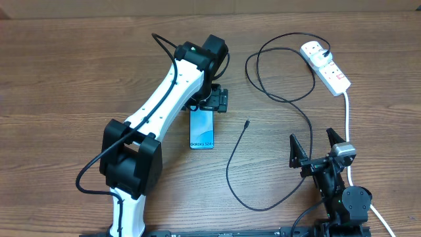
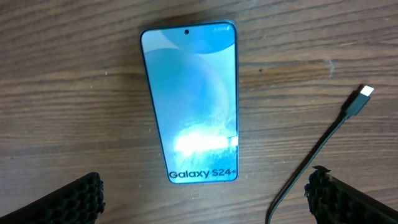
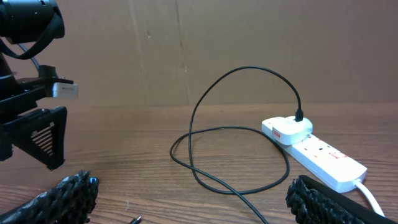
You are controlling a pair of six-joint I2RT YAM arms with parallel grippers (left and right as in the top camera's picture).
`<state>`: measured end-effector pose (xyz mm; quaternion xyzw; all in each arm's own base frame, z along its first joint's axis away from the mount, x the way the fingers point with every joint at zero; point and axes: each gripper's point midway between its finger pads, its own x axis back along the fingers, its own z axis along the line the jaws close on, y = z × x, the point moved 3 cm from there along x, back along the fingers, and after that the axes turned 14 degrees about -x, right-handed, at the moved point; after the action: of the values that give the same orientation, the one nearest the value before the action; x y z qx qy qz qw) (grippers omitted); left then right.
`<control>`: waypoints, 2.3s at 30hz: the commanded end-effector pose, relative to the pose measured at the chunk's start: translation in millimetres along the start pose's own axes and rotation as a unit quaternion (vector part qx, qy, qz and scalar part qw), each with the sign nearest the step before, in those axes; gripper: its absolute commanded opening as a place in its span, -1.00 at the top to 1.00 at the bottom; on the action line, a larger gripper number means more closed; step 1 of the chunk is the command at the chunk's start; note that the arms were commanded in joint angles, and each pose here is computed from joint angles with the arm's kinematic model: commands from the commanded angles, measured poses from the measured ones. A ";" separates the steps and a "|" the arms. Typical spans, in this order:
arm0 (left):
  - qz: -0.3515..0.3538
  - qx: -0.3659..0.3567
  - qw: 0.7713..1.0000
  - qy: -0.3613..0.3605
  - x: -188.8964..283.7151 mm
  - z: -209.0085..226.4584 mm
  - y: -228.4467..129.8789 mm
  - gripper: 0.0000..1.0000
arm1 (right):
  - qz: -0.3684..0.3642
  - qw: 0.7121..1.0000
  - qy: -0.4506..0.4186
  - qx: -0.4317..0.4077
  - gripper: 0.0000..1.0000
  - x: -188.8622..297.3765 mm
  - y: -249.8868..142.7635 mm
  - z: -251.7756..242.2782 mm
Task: Plug charger to phone and switch on socket
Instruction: 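Move the left gripper forward over the phone, fingers open, then lower the open left gripper around the phone's top edge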
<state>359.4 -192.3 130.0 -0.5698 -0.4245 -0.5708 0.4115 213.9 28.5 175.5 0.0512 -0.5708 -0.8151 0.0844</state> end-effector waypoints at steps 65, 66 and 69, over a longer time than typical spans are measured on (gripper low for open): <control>0.002 0.088 0.996 0.028 -63.4 16.6 -1.7 -0.99 | -0.001 1.000 0.002 0.001 -1.00 -0.1 -2.1 -0.1; 0.002 0.089 0.996 0.023 -64.3 15.1 -1.8 -0.99 | -0.002 1.000 0.002 0.001 -1.00 -0.1 -2.0 0.0; 0.001 0.091 0.996 0.009 -64.5 10.8 -0.6 -0.99 | -0.002 1.000 0.002 0.001 -1.00 -0.1 -2.0 0.0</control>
<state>364.7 -182.9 74.2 -0.5240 -0.4640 -0.5516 0.4537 213.9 28.6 175.5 0.0514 -0.5710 -0.8150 0.0846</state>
